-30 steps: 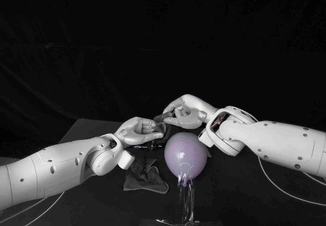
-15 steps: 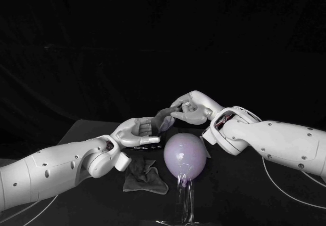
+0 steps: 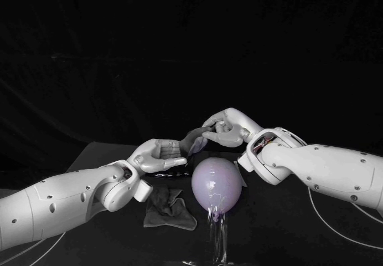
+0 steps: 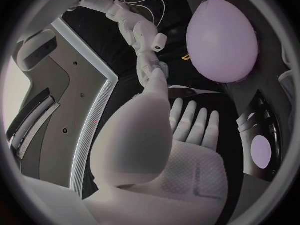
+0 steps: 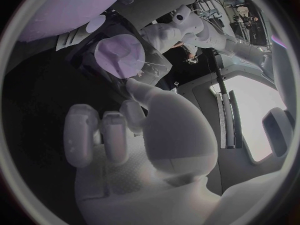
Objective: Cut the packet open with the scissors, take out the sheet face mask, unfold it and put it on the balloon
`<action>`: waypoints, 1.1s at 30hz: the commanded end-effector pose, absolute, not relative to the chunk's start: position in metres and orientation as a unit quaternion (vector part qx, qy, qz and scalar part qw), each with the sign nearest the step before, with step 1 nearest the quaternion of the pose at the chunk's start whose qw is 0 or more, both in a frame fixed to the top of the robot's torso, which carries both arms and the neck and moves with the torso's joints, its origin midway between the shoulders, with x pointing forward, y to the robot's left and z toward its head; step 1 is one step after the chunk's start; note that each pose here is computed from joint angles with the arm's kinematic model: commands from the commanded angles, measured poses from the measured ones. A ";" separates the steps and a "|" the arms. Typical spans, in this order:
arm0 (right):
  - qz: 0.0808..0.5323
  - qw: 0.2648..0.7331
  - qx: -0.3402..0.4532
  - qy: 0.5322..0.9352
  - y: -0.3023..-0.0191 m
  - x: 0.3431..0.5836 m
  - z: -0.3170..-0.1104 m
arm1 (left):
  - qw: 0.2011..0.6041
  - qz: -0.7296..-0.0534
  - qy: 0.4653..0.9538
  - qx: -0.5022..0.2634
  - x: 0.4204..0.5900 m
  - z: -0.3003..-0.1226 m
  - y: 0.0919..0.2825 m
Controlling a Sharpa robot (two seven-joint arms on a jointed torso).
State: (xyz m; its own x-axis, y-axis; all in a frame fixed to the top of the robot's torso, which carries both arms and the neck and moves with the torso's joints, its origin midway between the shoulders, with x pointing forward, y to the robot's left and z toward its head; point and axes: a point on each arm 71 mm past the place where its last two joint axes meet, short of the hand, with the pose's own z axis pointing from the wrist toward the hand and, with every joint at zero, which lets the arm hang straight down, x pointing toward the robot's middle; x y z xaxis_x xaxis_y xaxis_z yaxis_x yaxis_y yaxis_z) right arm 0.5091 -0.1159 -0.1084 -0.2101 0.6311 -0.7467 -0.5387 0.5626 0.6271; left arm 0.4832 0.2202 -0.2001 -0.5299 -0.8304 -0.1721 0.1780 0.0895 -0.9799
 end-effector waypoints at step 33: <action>0.469 0.615 0.022 0.634 -0.116 0.501 -0.110 | 0.551 -0.555 0.567 -0.258 0.491 -0.190 0.204</action>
State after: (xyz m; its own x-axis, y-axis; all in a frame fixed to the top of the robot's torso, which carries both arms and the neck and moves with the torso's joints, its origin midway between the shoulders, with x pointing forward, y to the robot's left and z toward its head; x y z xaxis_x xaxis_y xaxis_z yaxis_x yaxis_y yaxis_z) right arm 0.5005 -0.1160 -0.1112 -0.2410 0.6219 -0.7451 -0.5257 0.5617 0.6389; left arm 0.4902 0.2017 -0.1925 -0.2958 -0.8910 -0.3444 0.3107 0.2512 -0.9167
